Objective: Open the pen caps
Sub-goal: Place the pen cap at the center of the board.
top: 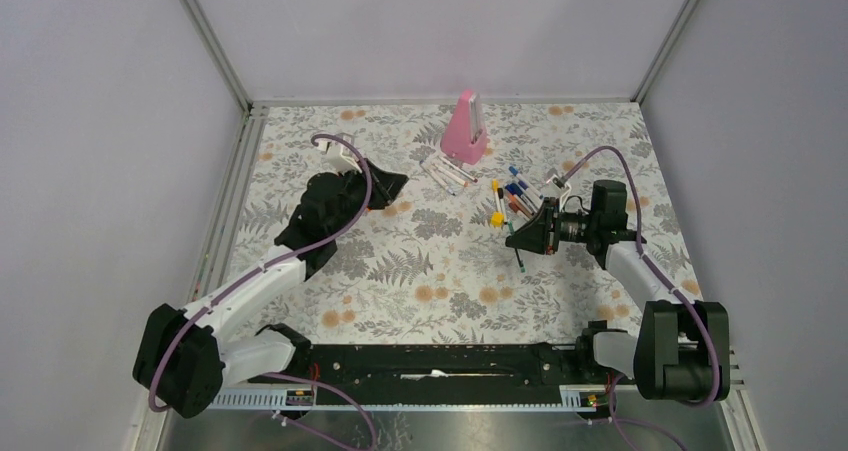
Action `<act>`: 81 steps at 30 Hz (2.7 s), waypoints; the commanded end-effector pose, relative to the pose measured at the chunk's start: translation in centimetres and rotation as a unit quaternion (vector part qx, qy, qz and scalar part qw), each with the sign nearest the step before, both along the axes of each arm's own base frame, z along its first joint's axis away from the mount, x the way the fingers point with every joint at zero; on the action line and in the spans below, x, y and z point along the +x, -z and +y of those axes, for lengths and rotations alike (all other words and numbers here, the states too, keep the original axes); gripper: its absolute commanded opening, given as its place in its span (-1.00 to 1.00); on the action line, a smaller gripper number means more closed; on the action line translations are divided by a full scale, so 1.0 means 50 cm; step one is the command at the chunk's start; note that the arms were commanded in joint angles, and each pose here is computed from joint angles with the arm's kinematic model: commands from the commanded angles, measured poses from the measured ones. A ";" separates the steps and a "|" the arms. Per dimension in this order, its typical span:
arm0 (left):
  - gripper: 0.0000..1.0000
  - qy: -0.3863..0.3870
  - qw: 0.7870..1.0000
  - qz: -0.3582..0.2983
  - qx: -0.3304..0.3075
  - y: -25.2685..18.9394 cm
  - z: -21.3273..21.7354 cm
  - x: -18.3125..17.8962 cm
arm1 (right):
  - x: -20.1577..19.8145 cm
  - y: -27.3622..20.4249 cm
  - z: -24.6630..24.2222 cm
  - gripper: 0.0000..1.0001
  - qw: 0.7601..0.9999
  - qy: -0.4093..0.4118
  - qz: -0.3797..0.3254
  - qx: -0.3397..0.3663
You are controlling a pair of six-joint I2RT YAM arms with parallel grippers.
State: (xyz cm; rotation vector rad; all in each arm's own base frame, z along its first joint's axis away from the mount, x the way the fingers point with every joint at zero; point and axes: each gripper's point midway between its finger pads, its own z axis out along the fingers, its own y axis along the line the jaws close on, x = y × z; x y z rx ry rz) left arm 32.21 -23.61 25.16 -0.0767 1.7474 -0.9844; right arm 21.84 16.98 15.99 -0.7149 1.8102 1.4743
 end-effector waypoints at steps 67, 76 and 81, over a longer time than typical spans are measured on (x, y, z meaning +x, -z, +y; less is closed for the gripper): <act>-0.08 -0.125 0.913 0.206 0.328 0.242 0.087 0.200 | 0.051 0.012 -0.058 -1.00 0.993 0.069 -0.053 -0.078; 0.98 -0.073 0.941 0.086 0.320 0.102 0.140 0.096 | 0.152 -0.005 -0.070 -1.00 0.962 0.078 -0.137 -0.225; 0.98 -0.031 0.949 0.033 0.311 0.073 0.147 0.037 | 0.238 -0.019 -0.045 -1.00 0.932 0.067 -0.183 -0.305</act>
